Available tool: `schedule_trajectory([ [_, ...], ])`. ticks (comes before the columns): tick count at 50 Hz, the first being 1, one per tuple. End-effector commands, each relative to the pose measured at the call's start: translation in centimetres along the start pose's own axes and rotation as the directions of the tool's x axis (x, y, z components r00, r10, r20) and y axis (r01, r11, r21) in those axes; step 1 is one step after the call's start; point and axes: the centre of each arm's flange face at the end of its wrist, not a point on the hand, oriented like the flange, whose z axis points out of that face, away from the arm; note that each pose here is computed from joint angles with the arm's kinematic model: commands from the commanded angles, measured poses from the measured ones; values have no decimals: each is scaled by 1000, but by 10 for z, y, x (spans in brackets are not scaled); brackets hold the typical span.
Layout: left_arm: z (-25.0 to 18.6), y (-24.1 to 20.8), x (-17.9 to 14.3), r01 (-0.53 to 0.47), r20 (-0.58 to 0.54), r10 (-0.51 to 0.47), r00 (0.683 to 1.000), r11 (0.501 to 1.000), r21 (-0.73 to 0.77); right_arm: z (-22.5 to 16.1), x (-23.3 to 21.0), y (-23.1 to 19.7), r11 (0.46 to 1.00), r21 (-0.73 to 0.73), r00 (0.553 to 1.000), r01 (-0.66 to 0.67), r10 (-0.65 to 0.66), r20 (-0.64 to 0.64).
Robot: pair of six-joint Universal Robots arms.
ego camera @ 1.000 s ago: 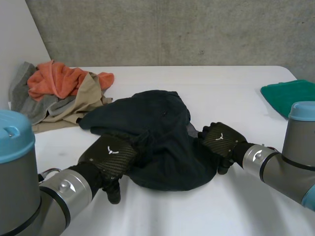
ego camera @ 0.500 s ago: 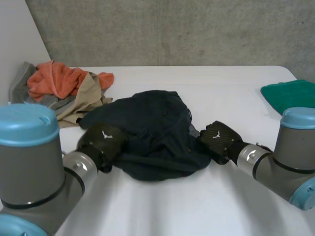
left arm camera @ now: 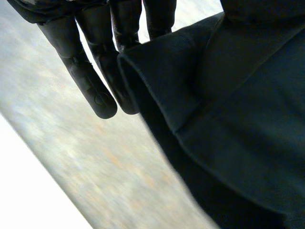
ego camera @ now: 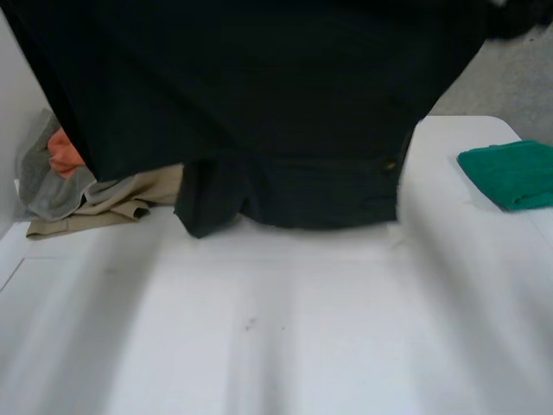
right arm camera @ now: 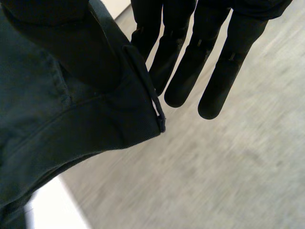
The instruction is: Fold the laundry.
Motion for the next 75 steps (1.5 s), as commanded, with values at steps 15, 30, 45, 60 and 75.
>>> schedule_trajectory([
  [15, 122, 121, 58, 48, -121, -65, 991, 989, -139, 76, -37, 96, 973, -217, 993, -74, 52, -106],
  [30, 160, 281, 131, 59, -168, -93, 981, 978, -199, 114, -84, 227, 972, -204, 940, 120, -177, -293],
  [45, 141, 205, 107, 79, -86, -98, 992, 976, -203, 104, -64, 173, 979, -193, 976, 60, -98, -195],
  [60, -20, 180, 113, -42, -310, -231, 922, 738, -674, -6, -75, 166, 816, -574, 972, 74, 69, 224],
  [75, -140, 198, 148, -125, -409, -452, 793, 536, -835, -92, -110, 217, 734, -648, 880, 204, 153, 450],
])
